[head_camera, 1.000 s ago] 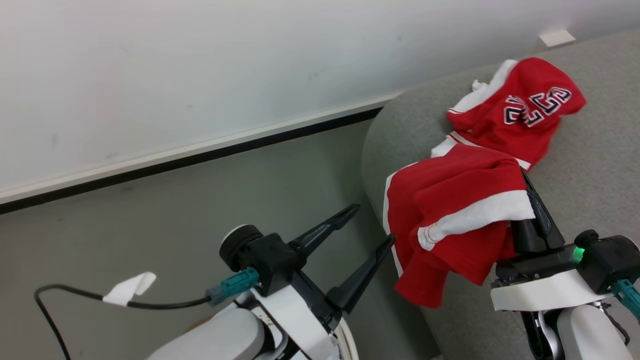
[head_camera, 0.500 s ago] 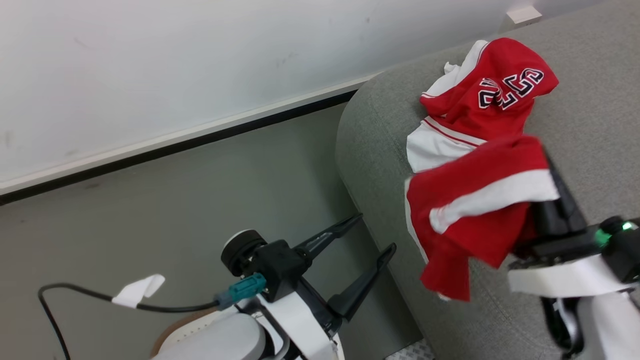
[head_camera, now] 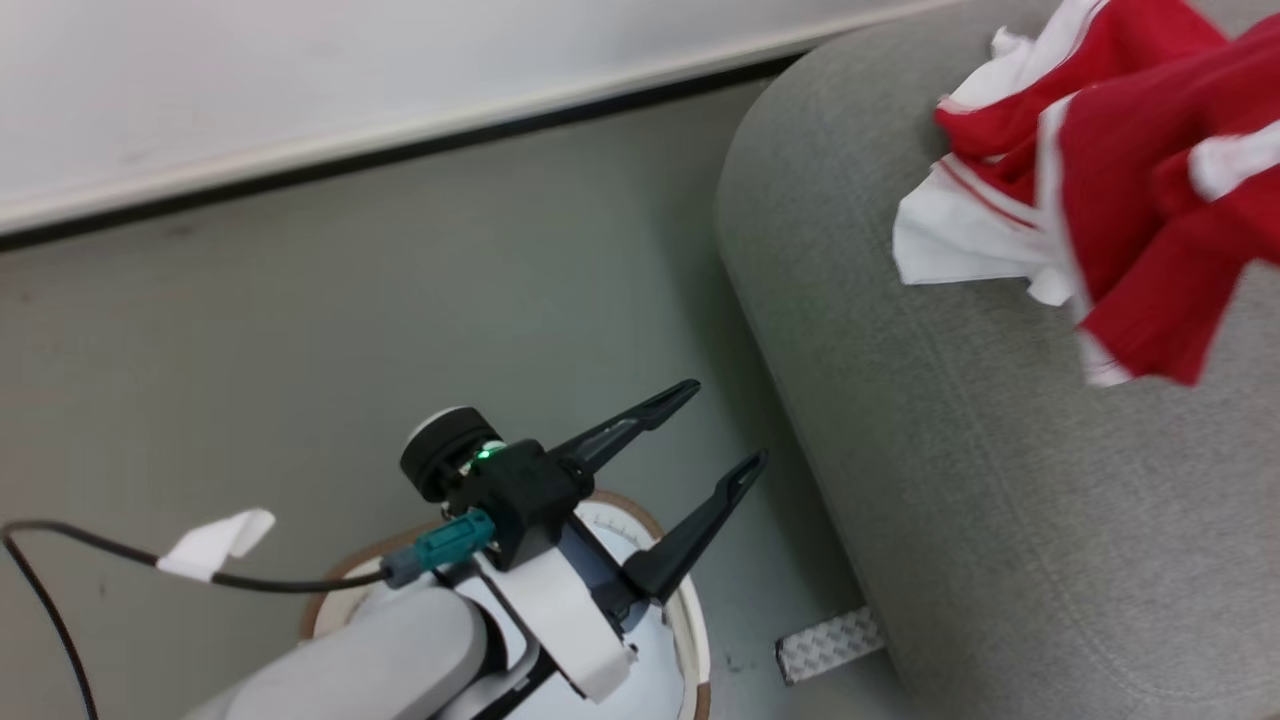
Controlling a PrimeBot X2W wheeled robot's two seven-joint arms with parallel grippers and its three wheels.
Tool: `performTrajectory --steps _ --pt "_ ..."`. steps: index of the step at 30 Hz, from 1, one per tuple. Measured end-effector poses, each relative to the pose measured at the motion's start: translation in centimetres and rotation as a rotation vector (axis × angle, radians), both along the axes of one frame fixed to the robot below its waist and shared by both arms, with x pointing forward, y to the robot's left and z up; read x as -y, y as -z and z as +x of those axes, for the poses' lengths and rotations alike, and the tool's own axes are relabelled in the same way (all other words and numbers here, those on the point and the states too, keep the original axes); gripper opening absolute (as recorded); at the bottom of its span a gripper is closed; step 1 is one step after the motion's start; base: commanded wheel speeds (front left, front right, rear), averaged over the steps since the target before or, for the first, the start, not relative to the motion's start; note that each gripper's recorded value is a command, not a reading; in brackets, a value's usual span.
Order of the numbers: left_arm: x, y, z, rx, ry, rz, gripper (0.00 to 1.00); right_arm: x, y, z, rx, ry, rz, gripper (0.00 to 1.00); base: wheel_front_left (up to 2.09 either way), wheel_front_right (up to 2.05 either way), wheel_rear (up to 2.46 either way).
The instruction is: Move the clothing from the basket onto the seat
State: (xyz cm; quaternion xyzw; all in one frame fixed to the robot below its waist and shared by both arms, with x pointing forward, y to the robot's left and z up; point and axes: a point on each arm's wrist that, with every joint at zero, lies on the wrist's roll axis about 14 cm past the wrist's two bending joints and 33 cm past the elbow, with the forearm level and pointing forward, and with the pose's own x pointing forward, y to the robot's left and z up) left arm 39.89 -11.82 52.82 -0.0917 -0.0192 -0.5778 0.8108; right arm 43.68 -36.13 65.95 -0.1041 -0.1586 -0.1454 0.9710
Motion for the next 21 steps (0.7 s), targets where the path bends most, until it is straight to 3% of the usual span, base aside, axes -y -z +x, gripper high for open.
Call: performTrajectory --steps 5,12,15,16,17,21 --pt "-1.5 2.5 1.9 -0.045 -0.024 0.014 1.00 4.6 0.1 2.0 -0.051 0.130 -0.038 0.00 0.00 0.00 0.00" --pt "-3.3 5.4 4.0 -0.096 -0.068 0.027 1.00 8.4 4.5 4.7 -0.205 0.241 -0.006 0.00 0.00 0.00 0.00" --pt "-4.7 7.1 5.2 -0.120 -0.107 0.038 1.00 10.1 10.3 6.3 -0.433 0.300 -0.019 0.00 0.00 0.00 0.00" --pt "-4.7 7.1 5.2 -0.120 -0.107 0.038 1.00 10.1 10.3 6.3 -0.433 0.300 -0.019 0.00 0.00 0.00 0.00" --pt "-5.4 7.8 5.6 -0.131 -0.127 0.043 1.00 10.9 14.6 6.1 -0.606 0.340 0.009 0.00 0.00 0.00 0.00" --pt "-6.3 8.8 6.0 -0.151 -0.154 0.053 1.00 11.4 19.5 5.5 -0.788 0.385 0.063 0.02 0.00 0.00 0.00"
